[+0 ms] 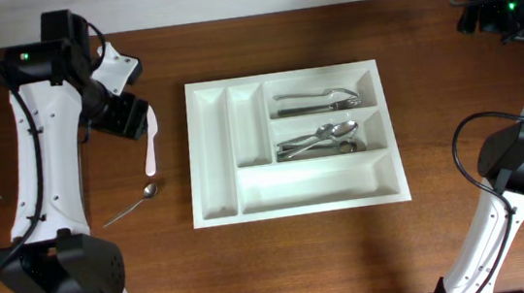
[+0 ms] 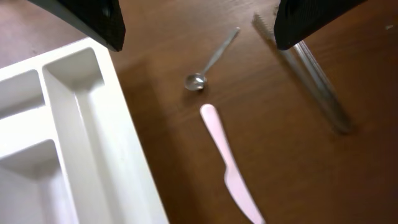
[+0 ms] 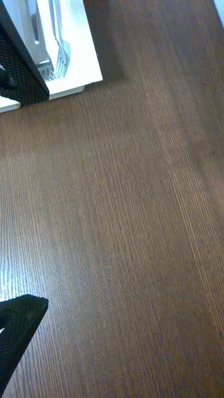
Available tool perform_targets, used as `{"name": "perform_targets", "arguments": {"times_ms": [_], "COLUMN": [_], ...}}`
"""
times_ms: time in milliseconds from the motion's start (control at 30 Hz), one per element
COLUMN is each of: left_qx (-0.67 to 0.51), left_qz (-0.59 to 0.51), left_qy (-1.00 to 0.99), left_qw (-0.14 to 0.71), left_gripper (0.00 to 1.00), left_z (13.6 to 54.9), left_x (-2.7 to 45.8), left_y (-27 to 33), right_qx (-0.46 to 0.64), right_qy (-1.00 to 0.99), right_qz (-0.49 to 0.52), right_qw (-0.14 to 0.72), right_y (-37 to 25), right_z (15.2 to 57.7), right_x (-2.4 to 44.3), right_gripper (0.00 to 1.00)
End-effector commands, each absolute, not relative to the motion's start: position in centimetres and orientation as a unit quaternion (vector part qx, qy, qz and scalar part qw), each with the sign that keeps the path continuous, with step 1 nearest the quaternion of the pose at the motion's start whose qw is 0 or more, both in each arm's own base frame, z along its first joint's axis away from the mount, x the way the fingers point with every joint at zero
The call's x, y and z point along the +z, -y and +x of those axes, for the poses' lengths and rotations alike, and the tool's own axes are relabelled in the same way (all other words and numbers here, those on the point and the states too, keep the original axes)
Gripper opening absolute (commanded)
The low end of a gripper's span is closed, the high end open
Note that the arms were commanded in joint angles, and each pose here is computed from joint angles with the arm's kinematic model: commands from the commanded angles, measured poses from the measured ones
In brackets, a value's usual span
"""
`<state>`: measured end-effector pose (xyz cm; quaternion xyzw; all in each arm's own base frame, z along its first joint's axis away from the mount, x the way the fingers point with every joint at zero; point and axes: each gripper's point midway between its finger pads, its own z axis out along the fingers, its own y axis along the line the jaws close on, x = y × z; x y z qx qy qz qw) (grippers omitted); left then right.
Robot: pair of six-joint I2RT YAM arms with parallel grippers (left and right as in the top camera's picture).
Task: Pack container
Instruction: 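Release the spoon and withdraw the left gripper to the left, then lower the left gripper onto the second small spoon and grasp it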
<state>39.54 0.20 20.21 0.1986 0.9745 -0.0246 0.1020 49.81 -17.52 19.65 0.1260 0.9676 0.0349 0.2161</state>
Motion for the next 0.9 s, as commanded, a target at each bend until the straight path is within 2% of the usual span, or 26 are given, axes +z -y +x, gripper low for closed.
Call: {"name": "perform_targets", "arguments": {"times_ms": [0, 333, 867], "left_qx": [-0.081, -0.107, -0.042], "left_qz": [0.232, 0.229, 0.196], "left_qy": [-0.966, -0.967, -0.980], "left_qw": [0.085, -0.014, -0.019], "left_gripper": [0.81, 0.83, 0.80], "left_z": [38.2, 33.5, 32.5], "left_x": [18.3, 8.2, 1.9], "left_y": [0.3, -0.3, -2.3], "right_qx": [0.032, 0.032, 0.032], "right_qy": [-0.963, -0.963, -0.963], "right_qz": [0.128, 0.128, 0.128], "right_qw": [0.235, 0.235, 0.235], "right_y": [17.3, 17.3, 17.3], "right_z": [49.8, 49.8, 49.8], "right_x": [21.4, 21.4, 21.4], "right_gripper": [0.99, 0.99, 0.99]}}
